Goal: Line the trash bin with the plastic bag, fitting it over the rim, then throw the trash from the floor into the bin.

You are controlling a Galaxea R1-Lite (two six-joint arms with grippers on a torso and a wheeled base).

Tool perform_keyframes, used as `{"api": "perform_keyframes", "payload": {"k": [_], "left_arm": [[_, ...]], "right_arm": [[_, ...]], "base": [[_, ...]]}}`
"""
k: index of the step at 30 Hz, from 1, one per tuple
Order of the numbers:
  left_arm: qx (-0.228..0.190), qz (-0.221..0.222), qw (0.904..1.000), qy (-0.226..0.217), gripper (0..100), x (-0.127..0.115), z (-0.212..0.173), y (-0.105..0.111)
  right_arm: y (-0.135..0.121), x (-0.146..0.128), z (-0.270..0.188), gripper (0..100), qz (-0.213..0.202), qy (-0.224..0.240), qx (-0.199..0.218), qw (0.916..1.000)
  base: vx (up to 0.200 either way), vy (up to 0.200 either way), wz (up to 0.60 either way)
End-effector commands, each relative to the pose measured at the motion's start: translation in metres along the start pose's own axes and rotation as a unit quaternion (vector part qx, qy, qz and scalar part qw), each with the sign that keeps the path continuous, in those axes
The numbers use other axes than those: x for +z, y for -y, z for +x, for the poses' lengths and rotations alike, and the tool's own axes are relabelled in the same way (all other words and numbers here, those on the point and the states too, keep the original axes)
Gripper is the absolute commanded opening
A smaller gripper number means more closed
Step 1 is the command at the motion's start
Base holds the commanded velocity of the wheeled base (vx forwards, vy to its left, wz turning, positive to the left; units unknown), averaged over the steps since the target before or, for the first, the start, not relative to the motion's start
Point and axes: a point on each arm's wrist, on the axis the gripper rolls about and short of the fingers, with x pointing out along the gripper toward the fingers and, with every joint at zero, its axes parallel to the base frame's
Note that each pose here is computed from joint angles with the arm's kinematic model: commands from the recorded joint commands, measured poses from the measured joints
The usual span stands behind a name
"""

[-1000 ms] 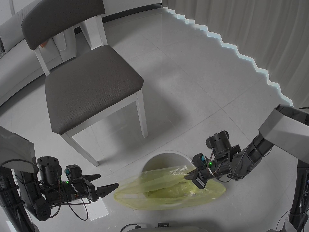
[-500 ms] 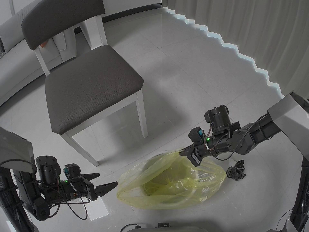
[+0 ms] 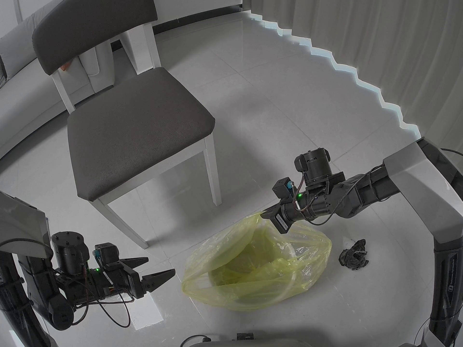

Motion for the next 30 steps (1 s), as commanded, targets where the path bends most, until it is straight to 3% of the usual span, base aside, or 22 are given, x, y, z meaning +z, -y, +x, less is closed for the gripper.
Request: {"api": "perform_keyframes", "payload": {"k": [1, 6, 12, 17, 24, 30], "left_arm": [[-0.001, -0.001, 1.0, -0.002, 100, -0.002, -0.002, 0.001], [-0.001, -0.001, 1.0, -0.002, 100, -0.002, -0.002, 0.001], [-0.001, -0.001, 1.0, -0.002, 100, -0.002, -0.002, 0.001], [-0.014, 0.005, 0.9999, -0.008, 100, -0.003, 0.001, 0.007], [-0.041, 0.024, 0.9985, -0.026, 100, -0.008, 0.02, 0.015], [-0.033, 0.052, 0.998, -0.012, 100, -0.007, 0.066, 0.019]], "right_arm": [[0.003, -0.005, 0.01, 100, 0.003, -0.007, -0.004, 1.0], [0.008, -0.001, 0.014, 100, 0.024, -0.004, -0.033, 0.9992], [0.01, 0.006, 0.012, 100, 0.035, 0.011, -0.041, 0.9985], [0.013, 0.012, -0.017, 100, 0.032, 0.02, -0.055, 0.9978], [0.007, -0.03, -0.06, 100, 0.024, -0.041, -0.055, 0.9974], [-0.003, -0.038, -0.077, 100, 0.028, -0.053, -0.05, 0.9969]], "base": [[0.0, 0.0, 0.0], [0.0, 0.0, 0.0], [0.0, 0.0, 0.0], [0.0, 0.0, 0.0], [0.0, 0.0, 0.0], [0.0, 0.0, 0.0]]}}
